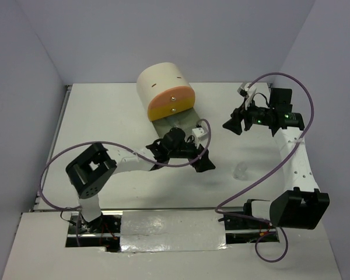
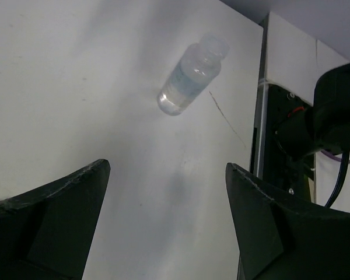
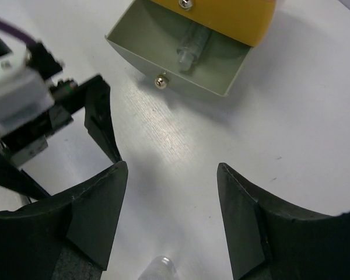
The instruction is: Organize the makeup
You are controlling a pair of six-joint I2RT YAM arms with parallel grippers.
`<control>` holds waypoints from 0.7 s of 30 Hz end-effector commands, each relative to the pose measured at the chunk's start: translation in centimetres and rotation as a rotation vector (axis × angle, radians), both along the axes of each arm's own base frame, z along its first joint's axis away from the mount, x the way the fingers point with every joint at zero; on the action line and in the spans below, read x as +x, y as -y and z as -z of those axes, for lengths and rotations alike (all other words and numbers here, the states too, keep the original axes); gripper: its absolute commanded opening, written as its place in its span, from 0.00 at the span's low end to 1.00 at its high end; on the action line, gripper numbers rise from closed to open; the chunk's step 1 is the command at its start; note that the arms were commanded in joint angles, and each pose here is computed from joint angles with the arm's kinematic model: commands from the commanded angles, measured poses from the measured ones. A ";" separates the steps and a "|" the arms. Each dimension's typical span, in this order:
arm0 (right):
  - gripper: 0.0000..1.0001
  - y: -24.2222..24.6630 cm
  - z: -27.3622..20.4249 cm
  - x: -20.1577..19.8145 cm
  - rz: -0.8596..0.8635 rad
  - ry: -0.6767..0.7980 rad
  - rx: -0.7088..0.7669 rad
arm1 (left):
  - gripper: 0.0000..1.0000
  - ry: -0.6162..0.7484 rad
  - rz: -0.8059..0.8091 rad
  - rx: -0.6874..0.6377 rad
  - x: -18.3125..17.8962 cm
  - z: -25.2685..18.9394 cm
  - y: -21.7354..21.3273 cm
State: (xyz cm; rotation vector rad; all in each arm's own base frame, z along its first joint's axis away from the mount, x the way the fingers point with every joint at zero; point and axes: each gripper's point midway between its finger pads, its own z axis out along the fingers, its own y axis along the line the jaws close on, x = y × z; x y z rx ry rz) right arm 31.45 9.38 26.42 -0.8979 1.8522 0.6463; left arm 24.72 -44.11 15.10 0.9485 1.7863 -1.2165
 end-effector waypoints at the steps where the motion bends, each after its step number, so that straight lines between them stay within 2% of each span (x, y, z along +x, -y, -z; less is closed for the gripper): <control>1: 0.71 0.5 -1.0 -1.0 0.018 0.012 0.020 | 0.93 0.167 0.092 -0.122 -1.6 -1.8 3.0; 8: 0.72 1.1 -1.7 -1.5 0.049 0.030 0.023 | 0.94 0.271 0.049 -0.167 -1.7 0.8 5.9; 12: 0.73 1.4 -2.2 -1.4 0.062 0.044 0.025 | 0.93 0.262 0.039 -0.167 -1.4 2.8 8.1; 21: 0.73 2.2 -3.6 -0.8 0.093 0.068 0.043 | 0.94 0.281 0.044 -0.223 -0.8 3.2 11.2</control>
